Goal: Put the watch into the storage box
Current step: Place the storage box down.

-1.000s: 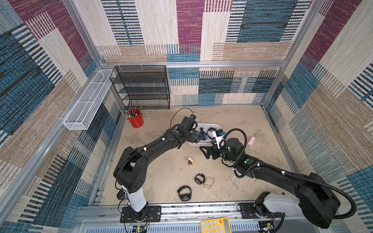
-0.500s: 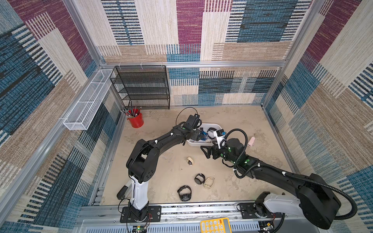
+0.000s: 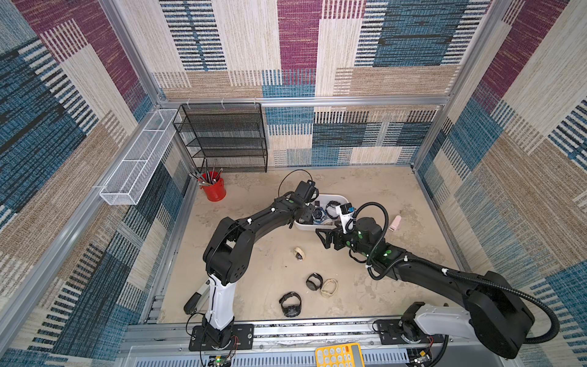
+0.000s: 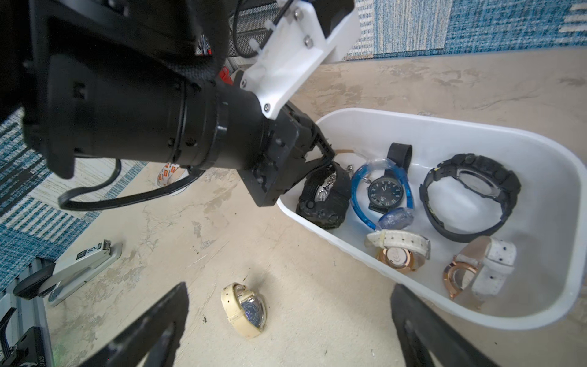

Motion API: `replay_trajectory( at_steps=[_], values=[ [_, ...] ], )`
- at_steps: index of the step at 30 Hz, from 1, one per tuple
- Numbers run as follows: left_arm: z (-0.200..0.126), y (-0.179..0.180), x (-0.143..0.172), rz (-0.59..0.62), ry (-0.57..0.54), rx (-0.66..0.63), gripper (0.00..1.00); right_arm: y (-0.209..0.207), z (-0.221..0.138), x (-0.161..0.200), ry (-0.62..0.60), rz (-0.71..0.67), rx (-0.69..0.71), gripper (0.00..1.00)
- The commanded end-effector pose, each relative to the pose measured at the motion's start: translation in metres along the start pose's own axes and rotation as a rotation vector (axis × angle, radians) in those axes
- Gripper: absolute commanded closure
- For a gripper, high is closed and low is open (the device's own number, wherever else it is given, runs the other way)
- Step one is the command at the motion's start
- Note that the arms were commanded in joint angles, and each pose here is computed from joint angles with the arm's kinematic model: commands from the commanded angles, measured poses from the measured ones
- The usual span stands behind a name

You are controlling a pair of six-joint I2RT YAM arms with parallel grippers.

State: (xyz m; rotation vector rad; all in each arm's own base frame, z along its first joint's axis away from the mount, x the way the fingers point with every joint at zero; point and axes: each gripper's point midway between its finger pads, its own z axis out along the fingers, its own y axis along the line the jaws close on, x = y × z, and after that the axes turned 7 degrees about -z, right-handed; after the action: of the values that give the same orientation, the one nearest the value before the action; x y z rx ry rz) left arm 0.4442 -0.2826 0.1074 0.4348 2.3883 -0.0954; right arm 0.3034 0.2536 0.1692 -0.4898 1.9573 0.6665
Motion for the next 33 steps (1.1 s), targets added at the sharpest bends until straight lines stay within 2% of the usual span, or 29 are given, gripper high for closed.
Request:
replay_trajectory(
  at_steps=[1,6,10,16,18,26,33],
  values=[
    [-0.009,-0.001,-0.007,-0.035,-0.024,0.024,0.60,0.007,0.000,-0.015,-0.040,0.000,-0.033,0.00],
    [-0.017,-0.005,-0.010,-0.064,-0.053,0.075,0.44,0.004,0.001,-0.014,-0.050,-0.010,-0.014,0.00],
    [-0.027,-0.011,-0.011,-0.102,-0.067,0.133,0.25,0.008,0.002,-0.016,-0.045,0.000,-0.039,0.00],
    [-0.035,-0.012,-0.015,-0.165,-0.110,0.203,0.14,0.004,0.001,-0.012,-0.045,-0.007,-0.016,0.00],
    [-0.037,-0.006,-0.017,-0.196,-0.117,0.198,0.01,0.006,-0.001,-0.014,-0.047,-0.003,-0.028,0.00],
    [-0.054,0.031,-0.014,-0.326,-0.184,0.209,0.01,0.002,0.000,-0.009,-0.019,-0.019,-0.005,0.00],
    [-0.078,0.073,0.006,-0.464,-0.258,0.205,0.01,0.006,0.008,-0.002,0.014,-0.016,-0.028,0.00]
  ],
)
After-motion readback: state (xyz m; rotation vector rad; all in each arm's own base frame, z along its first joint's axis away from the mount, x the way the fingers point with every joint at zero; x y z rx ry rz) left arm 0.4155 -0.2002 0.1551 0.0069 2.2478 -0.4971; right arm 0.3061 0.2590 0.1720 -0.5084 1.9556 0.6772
